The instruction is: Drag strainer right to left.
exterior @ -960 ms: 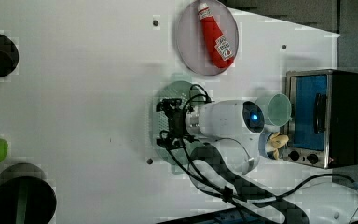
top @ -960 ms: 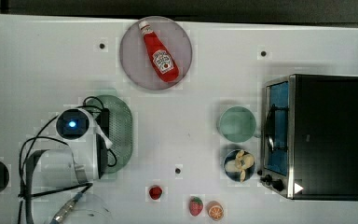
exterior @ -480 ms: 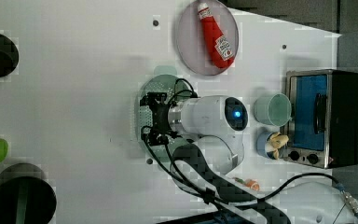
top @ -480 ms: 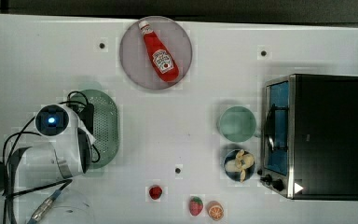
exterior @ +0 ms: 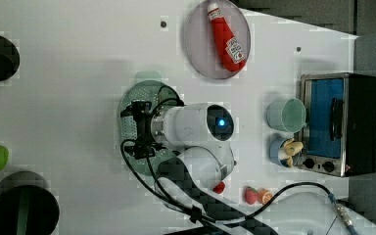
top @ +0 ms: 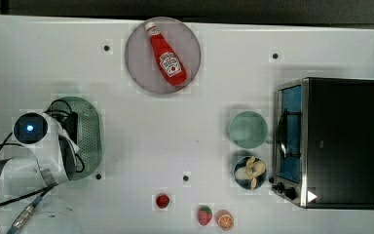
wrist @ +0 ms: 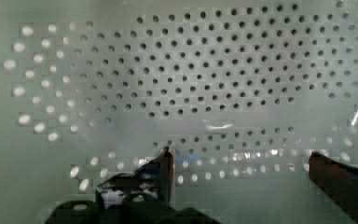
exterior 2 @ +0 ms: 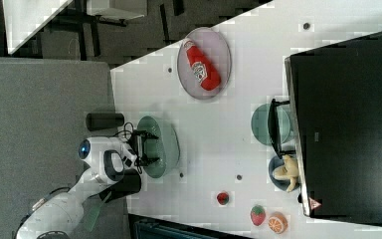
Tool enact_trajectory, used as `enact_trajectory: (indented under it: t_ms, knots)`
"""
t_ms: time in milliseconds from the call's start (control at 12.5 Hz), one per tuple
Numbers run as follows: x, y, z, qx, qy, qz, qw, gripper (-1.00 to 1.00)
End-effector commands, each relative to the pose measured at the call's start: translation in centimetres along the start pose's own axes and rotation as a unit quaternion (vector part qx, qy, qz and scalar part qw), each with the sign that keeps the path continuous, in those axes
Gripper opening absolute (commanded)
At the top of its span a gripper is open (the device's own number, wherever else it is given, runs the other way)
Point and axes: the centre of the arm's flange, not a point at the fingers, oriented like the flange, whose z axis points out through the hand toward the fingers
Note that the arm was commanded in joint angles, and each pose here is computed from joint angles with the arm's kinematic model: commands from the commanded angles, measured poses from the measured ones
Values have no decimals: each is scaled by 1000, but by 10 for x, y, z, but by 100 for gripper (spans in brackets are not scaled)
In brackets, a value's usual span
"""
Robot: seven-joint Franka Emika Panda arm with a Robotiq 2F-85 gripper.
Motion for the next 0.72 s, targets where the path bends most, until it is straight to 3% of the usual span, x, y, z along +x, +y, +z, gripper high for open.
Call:
enact_trajectory:
  t_ms: [80, 400, 720]
  knots:
    - [-40, 5, -13, 8, -18, 2, 1000, 100]
    - [-44, 2, -25, 10, -16, -12, 1000, 100]
    - [-14, -17, -134, 27, -3, -106, 994, 100]
